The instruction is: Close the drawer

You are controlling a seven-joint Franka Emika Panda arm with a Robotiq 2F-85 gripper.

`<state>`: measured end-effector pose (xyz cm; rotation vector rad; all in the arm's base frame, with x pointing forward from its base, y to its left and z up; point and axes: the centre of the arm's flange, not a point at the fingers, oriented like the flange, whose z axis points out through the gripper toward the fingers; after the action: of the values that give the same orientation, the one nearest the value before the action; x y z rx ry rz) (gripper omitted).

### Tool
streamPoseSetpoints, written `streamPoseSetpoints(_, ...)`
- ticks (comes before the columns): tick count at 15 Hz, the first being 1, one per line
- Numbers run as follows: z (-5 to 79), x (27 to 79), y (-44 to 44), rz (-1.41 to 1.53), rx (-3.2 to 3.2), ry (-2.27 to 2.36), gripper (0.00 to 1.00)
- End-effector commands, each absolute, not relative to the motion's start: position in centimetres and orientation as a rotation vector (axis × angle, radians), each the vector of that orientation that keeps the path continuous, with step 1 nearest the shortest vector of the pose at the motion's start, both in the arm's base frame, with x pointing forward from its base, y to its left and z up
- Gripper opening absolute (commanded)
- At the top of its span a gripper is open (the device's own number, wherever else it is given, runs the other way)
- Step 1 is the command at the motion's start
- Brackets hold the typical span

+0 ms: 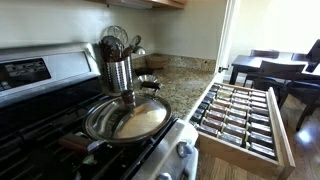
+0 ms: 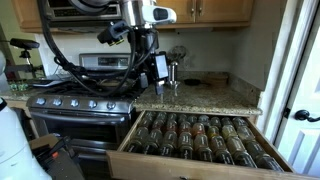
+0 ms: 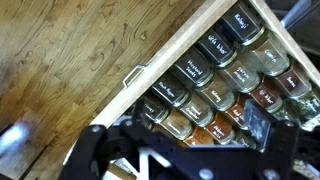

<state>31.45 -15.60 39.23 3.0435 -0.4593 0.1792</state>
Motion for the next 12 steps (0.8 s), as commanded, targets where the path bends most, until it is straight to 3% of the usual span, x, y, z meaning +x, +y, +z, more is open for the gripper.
streamPoseSetpoints(1, 34.7, 34.4, -18.9, 0.228, 3.088, -0.575, 1.00)
streamPoseSetpoints(9, 26.6, 37.9, -22.0, 0.193, 3.142, -0.931, 1.00)
streamPoseSetpoints(10, 28.3, 35.5, -20.7, 0.206, 3.131, -0.903, 1.00)
streamPoseSetpoints(12, 27.2, 36.5, -21.0, 0.170, 3.130, -0.924, 1.00)
